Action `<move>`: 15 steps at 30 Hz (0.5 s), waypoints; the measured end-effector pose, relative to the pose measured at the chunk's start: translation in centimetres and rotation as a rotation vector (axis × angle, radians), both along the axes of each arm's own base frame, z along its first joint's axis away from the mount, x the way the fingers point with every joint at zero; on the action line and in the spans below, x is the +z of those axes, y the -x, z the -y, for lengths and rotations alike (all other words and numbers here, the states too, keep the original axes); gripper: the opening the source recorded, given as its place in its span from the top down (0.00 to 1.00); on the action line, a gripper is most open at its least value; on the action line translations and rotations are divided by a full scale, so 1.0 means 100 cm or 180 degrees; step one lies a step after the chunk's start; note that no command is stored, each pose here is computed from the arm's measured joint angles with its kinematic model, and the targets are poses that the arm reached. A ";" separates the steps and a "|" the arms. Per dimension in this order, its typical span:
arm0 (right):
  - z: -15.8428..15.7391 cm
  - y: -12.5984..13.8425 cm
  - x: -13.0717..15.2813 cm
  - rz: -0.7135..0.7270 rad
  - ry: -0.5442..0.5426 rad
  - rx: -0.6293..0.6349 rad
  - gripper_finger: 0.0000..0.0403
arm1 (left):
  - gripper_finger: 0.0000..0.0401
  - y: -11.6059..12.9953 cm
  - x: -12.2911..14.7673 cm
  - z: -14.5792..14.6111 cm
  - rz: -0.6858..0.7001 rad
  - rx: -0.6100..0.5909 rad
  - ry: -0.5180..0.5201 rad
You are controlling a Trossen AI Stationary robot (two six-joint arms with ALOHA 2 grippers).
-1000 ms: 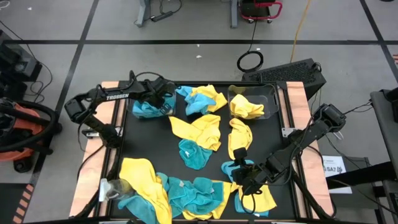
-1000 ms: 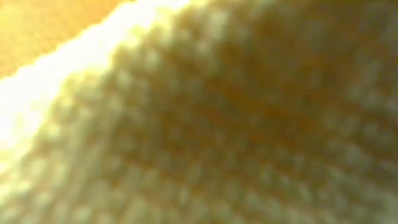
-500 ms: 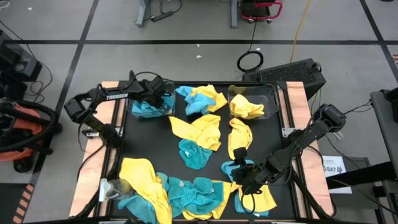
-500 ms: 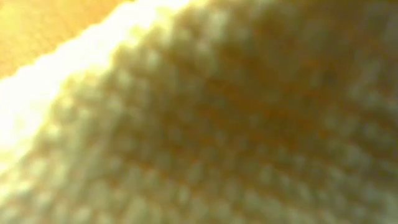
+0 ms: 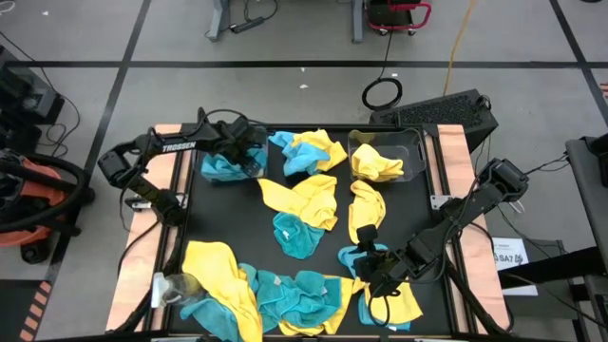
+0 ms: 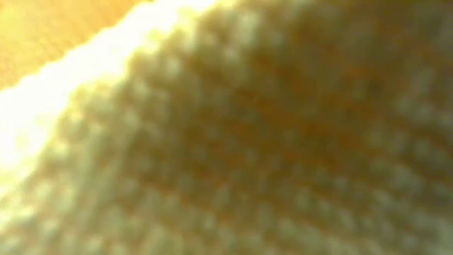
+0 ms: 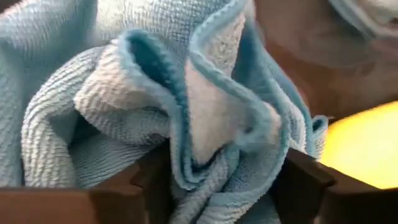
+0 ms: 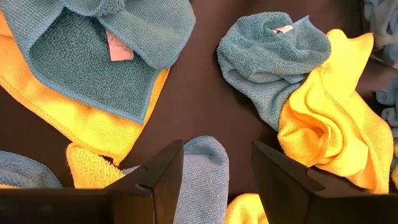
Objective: Sort microfiber towel by color & place in baskets
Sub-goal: Put the blue microfiber cloth into the left transparent bin, then put the yellow microfiber cloth into the right transparent bin
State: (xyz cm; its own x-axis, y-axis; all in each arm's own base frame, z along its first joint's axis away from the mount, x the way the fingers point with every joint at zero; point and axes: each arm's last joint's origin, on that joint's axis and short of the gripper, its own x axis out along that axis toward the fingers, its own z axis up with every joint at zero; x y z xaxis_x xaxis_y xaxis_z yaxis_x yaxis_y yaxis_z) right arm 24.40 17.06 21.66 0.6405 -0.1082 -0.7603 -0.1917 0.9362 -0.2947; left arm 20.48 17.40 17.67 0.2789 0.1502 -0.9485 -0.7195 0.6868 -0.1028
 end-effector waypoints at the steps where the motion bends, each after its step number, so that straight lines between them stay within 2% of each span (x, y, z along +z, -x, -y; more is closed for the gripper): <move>1: 0.000 0.000 0.000 0.0002 0.0000 0.0000 0.55 | 0.41 0.000 0.003 0.000 -0.0008 -0.0004 0.0029; 8: 0.000 0.000 0.000 -0.0002 0.0034 0.0034 0.55 | 0.36 0.002 0.036 0.002 0.0012 -0.0008 0.0027; 15: 0.000 0.000 0.000 0.0019 0.0053 0.0031 0.55 | 0.36 0.013 0.081 0.010 0.0192 0.0033 -0.0266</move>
State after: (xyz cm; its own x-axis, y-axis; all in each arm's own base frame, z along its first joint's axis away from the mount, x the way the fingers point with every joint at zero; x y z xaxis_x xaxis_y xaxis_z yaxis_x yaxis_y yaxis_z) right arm 24.44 17.05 21.69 0.6462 -0.1145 -0.7545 -0.1990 0.9292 -0.3115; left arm 19.19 16.38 25.81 0.3333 0.2311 -0.9141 -0.7208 0.6874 -0.0890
